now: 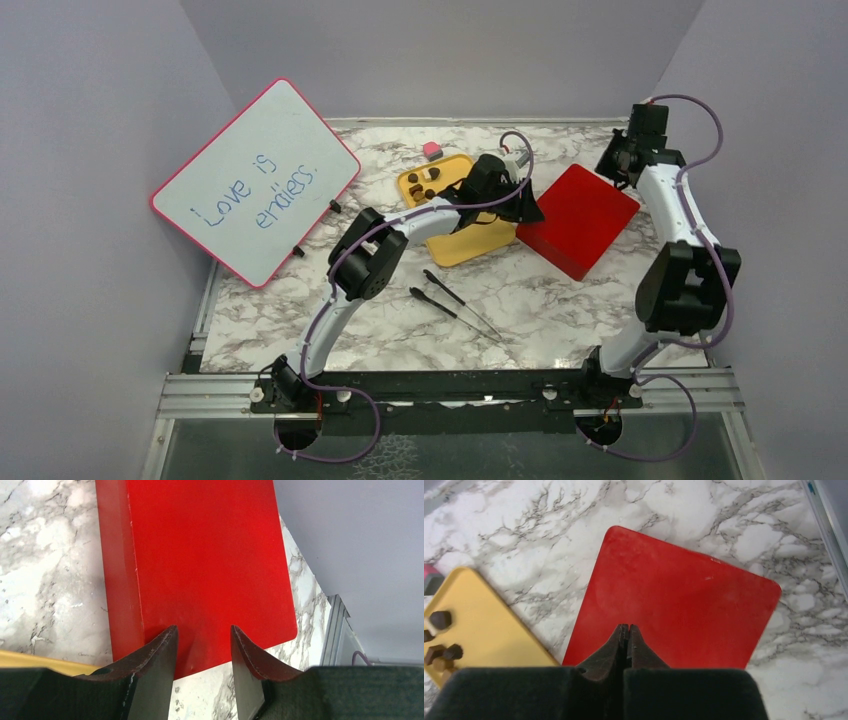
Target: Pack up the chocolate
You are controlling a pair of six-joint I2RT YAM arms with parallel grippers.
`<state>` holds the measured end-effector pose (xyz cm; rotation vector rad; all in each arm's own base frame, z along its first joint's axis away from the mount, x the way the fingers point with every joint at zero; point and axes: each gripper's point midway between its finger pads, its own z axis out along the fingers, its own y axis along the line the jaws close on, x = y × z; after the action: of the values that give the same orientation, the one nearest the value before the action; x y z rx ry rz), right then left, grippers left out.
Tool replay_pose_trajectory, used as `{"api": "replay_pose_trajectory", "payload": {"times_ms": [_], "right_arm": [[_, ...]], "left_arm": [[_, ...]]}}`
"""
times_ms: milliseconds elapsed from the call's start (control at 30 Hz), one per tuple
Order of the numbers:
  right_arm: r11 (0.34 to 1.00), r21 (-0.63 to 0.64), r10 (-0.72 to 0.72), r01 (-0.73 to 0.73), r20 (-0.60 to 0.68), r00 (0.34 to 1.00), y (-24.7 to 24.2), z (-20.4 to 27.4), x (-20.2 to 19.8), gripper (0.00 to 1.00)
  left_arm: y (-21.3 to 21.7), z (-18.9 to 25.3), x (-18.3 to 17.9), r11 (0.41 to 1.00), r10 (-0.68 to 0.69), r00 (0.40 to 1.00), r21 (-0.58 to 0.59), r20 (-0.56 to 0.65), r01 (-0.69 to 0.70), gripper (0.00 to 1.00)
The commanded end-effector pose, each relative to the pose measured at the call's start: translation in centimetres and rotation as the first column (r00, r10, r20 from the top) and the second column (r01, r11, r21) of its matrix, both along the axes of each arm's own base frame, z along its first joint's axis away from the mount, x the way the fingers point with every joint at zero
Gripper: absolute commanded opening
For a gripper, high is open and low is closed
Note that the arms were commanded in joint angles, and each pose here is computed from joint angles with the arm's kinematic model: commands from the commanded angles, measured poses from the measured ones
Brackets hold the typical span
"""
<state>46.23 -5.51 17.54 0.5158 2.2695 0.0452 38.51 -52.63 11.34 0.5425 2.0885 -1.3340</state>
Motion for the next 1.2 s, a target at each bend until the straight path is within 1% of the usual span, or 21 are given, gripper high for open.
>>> {"api": "replay_pose_trajectory", "payload": {"times_ms": [0,100,167,233,333,367,400,500,533,567,600,733,767,800,833,967,1033,1100,1167], "right_arm": [[0.998,0.062,-0.020,0.025,-0.080,0.997,1.4,-0.1,-5.9,0.02],[0.991,0.136,0.022,-0.009,-0.096,0.995,3.4,-0.6,-9.2,0.08],[0.987,0.158,0.031,-0.013,-0.112,0.993,4.3,-1.3,-11.0,0.10],[0.984,0.176,0.058,-0.037,-0.114,0.992,5.3,-1.7,-12.3,0.12],[0.980,0.191,0.083,-0.060,-0.116,0.990,6.0,-1.6,-14.1,0.22],[0.978,0.195,0.095,-0.072,-0.107,0.990,6.2,-1.4,-14.6,0.25],[0.976,0.199,0.104,-0.082,-0.101,0.989,6.5,-1.1,-15.1,0.27],[0.961,0.231,0.162,-0.149,-0.038,0.986,7.9,0.8,-16.4,0.36],[0.954,0.239,0.188,-0.180,-0.011,0.982,8.4,1.6,-16.9,0.42],[0.950,0.241,0.203,-0.199,0.008,0.979,8.7,2.3,-17.4,0.51],[0.948,0.236,0.215,-0.215,0.026,0.976,8.9,3.1,-17.8,0.58],[0.935,0.195,0.277,-0.295,0.118,0.954,9.6,7.0,-19.7,0.73],[0.928,0.186,0.297,-0.322,0.150,0.943,9.9,8.0,-20.1,0.80],[0.920,0.180,0.315,-0.347,0.182,0.931,10.2,8.7,-20.5,0.95],[0.909,0.183,0.334,-0.374,0.218,0.917,10.8,9.5,-21.1,0.99],[0.848,0.217,0.400,-0.484,0.338,0.852,13.2,11.5,-23.2,1.00],[0.811,0.225,0.435,-0.541,0.386,0.813,14.3,12.1,-24.2,1.00],[0.795,0.219,0.452,-0.566,0.409,0.793,14.7,12.2,-25.0,1.00],[0.795,0.214,0.456,-0.567,0.407,0.792,14.7,11.9,-25.3,1.00]], "left_arm": [[0.9,4.5,0.7,1.000,0.024,0.999,-0.021,0.021,-0.023,0.46],[2.4,6.6,1.0,0.999,0.049,0.998,-0.021,0.025,-0.048,0.52],[3.9,7.5,1.2,0.997,0.074,0.996,-0.006,0.039,-0.074,0.56],[5.7,8.4,1.3,0.993,0.110,0.992,0.039,0.062,-0.113,0.60],[8.7,9.3,1.1,0.980,0.155,0.982,0.110,0.104,-0.167,0.69],[9.7,9.7,0.9,0.975,0.169,0.979,0.127,0.118,-0.183,0.72],[10.7,10.2,0.6,0.970,0.181,0.974,0.141,0.134,-0.199,0.78],[13.5,11.5,-0.6,0.953,0.205,0.962,0.186,0.182,-0.238,0.98],[14.5,12.1,-1.1,0.947,0.215,0.956,0.198,0.200,-0.254,0.99],[15.5,12.6,-1.7,0.941,0.223,0.951,0.207,0.214,-0.267,0.99],[16.5,14.1,-2.5,0.939,0.232,0.943,0.198,0.238,-0.281,0.99],[20.0,17.8,-5.3,0.932,0.264,0.914,0.162,0.309,-0.324,0.99],[20.8,18.5,-6.0,0.930,0.269,0.904,0.153,0.332,-0.333,0.99],[21.8,19.4,-6.7,0.926,0.283,0.890,0.140,0.357,-0.351,0.99],[22.9,20.1,-7.3,0.920,0.301,0.877,0.128,0.374,-0.371,0.99],[26.6,22.2,-10.2,0.898,0.373,0.834,0.066,0.407,-0.435,0.99],[27.8,22.5,-11.8,0.898,0.387,0.829,0.037,0.403,-0.437,0.99],[28.7,22.7,-13.2,0.904,0.384,0.827,0.017,0.410,-0.428,0.99],[29.5,22.8,-14.2,0.901,0.396,0.821,-0.004,0.412,-0.433,0.99]]}}
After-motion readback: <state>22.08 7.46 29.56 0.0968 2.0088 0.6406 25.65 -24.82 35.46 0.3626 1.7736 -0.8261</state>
